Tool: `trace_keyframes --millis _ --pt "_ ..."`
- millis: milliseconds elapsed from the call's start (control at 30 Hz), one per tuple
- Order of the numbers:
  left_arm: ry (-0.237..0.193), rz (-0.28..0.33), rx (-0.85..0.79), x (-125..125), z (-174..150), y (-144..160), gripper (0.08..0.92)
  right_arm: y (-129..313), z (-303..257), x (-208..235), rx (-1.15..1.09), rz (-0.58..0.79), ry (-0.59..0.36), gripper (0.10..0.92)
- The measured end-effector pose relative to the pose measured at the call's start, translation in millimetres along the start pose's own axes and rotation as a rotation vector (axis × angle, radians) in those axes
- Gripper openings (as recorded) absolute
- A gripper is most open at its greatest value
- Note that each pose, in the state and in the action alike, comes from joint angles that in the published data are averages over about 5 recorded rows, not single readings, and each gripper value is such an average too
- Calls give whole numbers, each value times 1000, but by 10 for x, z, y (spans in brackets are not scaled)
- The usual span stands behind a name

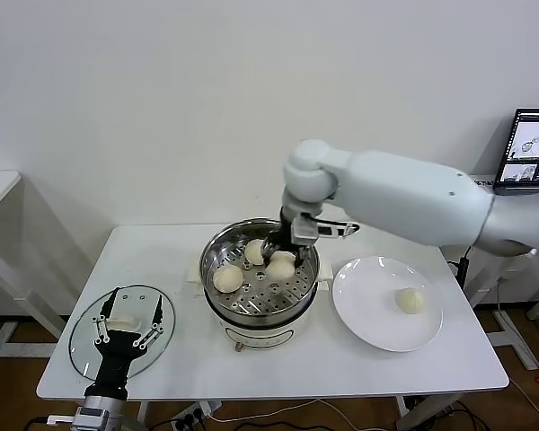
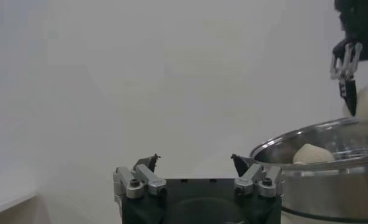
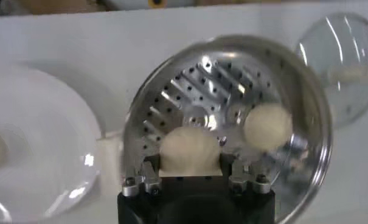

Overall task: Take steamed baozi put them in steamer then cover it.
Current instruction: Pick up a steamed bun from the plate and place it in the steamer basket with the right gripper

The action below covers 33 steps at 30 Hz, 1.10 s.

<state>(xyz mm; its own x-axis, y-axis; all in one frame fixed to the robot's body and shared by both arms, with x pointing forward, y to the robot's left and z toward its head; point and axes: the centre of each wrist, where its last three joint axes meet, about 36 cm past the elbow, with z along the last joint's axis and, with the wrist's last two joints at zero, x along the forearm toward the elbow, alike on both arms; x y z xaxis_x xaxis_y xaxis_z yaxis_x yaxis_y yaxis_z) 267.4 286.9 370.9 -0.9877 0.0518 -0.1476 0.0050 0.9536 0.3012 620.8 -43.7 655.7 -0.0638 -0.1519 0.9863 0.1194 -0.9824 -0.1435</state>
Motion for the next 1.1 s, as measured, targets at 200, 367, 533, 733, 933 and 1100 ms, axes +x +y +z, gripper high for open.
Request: trace_keyframes --millis 200,367,533,733,933,1100 --pt "0 -4 -3 8 4 16 823 -214 -88 -215 104 -17 -24 670" --pt "0 -5 -4 13 12 20 823 -331 -152 -374 159 -30 -40 671" --pt "0 -7 -3 14 14 20 823 -413 -204 -498 195 -42 -56 692" --pt "-2 -8 -5 16 24 31 823 -454 -230 -558 215 -61 -63 710" --pt "-4 -8 -4 13 29 26 823 -460 -245 -562 218 -66 -59 808" --pt "-2 -8 -4 11 43 26 823 -439 -241 -466 209 -61 -44 822"
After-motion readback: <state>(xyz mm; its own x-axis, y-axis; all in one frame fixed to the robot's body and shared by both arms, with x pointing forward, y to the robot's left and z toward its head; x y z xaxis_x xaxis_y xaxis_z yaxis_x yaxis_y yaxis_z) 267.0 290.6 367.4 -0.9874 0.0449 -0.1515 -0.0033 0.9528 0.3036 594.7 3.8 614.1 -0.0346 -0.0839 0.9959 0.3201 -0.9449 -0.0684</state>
